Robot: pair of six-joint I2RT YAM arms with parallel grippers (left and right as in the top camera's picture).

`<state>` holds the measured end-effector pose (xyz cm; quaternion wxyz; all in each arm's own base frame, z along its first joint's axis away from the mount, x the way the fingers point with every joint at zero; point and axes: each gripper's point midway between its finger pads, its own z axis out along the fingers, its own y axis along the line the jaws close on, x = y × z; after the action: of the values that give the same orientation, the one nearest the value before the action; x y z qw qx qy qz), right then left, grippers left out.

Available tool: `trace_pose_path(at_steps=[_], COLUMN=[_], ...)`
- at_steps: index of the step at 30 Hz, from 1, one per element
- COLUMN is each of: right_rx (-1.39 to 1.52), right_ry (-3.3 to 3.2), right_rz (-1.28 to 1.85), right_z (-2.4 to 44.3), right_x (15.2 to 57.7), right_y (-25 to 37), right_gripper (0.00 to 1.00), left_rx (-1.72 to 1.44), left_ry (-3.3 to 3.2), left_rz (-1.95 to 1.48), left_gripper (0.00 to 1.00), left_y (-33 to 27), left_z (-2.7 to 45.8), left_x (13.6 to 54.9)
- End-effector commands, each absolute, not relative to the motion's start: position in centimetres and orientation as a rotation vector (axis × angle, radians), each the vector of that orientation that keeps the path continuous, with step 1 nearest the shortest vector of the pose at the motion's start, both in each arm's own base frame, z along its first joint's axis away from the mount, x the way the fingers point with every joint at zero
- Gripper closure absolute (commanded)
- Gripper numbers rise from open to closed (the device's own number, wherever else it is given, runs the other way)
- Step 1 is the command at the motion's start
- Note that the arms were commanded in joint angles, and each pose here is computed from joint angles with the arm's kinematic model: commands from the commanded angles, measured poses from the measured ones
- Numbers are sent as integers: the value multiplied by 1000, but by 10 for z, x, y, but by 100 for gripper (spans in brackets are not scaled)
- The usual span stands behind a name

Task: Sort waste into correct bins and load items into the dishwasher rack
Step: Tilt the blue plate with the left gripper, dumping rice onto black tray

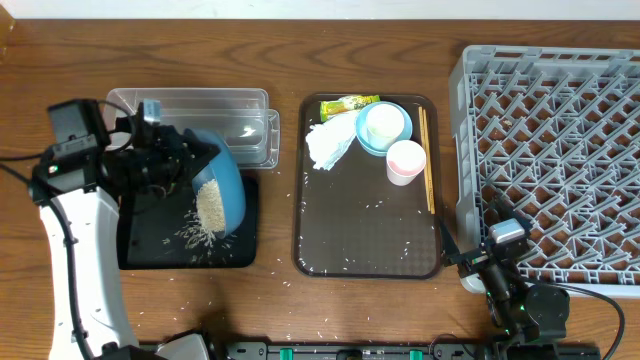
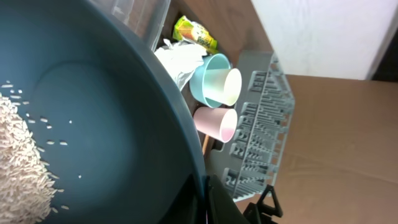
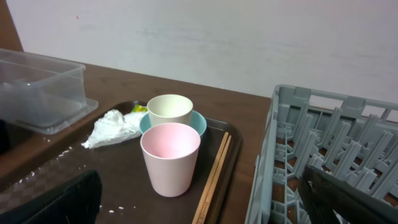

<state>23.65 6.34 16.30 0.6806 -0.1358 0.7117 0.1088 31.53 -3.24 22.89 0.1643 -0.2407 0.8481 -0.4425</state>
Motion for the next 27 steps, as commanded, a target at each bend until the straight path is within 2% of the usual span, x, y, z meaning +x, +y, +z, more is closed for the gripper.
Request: trace_pose_path(at_steps=[1, 27], right_rx=[-322, -322], right_ry=[1595, 1596], right_rz=[264, 264], right_z=[162, 162], right_x=[235, 235], right_y=[69, 69], right_gripper=[1, 1], left_rx=[-628, -707], left_ry=[2348, 2035], left_rz=[-1359, -1592], left_gripper=[94, 94], left_y=[-31, 15], left_z=[238, 255], left_x=[311, 299])
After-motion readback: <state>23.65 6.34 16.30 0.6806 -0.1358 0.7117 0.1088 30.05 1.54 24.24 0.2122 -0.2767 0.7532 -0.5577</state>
